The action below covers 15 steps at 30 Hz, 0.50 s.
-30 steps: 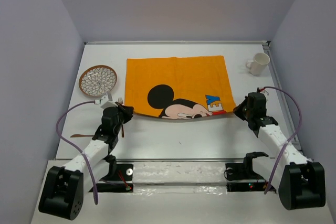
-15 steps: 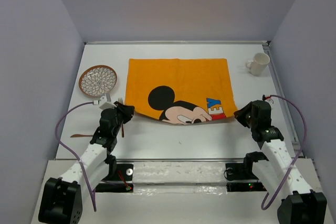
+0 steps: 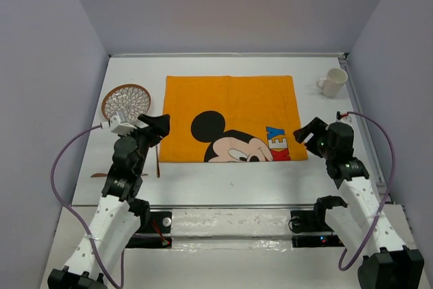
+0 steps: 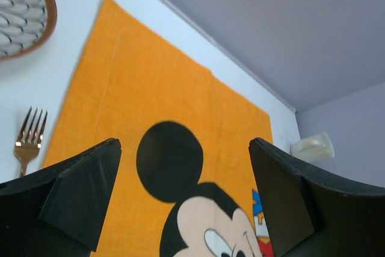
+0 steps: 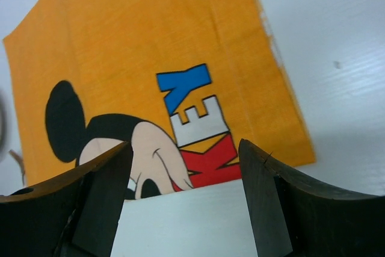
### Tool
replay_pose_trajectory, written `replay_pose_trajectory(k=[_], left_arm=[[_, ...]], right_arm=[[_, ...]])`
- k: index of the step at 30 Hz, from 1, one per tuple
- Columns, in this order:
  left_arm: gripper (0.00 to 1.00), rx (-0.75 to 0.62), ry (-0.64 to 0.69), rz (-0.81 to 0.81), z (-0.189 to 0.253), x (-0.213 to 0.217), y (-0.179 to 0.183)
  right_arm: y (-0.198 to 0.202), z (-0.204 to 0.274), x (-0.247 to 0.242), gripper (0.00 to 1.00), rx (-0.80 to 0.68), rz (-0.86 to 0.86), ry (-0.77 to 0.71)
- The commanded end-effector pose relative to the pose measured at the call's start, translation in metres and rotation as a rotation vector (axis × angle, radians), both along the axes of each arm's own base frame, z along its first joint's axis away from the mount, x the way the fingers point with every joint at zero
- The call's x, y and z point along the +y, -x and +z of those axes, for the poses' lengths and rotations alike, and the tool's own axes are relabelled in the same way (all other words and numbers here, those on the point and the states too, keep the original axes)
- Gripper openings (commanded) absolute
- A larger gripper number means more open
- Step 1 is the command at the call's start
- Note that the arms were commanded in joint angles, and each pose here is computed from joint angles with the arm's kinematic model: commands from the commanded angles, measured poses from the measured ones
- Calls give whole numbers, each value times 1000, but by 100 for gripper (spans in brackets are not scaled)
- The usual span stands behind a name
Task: Set the dinner table for one person
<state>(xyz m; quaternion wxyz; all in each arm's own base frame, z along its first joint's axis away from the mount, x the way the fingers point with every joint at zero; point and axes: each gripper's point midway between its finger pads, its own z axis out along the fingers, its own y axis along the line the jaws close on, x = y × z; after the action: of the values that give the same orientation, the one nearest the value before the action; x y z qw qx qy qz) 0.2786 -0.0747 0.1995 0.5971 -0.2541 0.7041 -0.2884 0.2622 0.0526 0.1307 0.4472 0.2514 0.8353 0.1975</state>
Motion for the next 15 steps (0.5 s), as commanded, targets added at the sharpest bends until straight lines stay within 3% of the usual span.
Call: replay_pose_trajectory(k=[1, 8, 15], left_arm=[[99, -8, -82, 140, 30, 27, -14], [99, 82, -25, 262, 30, 47, -68], [97, 218, 105, 468, -25, 136, -96]], right_arm=[[-22, 25, 47, 77, -111, 205, -74], [-18, 26, 113, 77, -125, 408, -51], [-5, 31, 133, 77, -143, 539, -15]])
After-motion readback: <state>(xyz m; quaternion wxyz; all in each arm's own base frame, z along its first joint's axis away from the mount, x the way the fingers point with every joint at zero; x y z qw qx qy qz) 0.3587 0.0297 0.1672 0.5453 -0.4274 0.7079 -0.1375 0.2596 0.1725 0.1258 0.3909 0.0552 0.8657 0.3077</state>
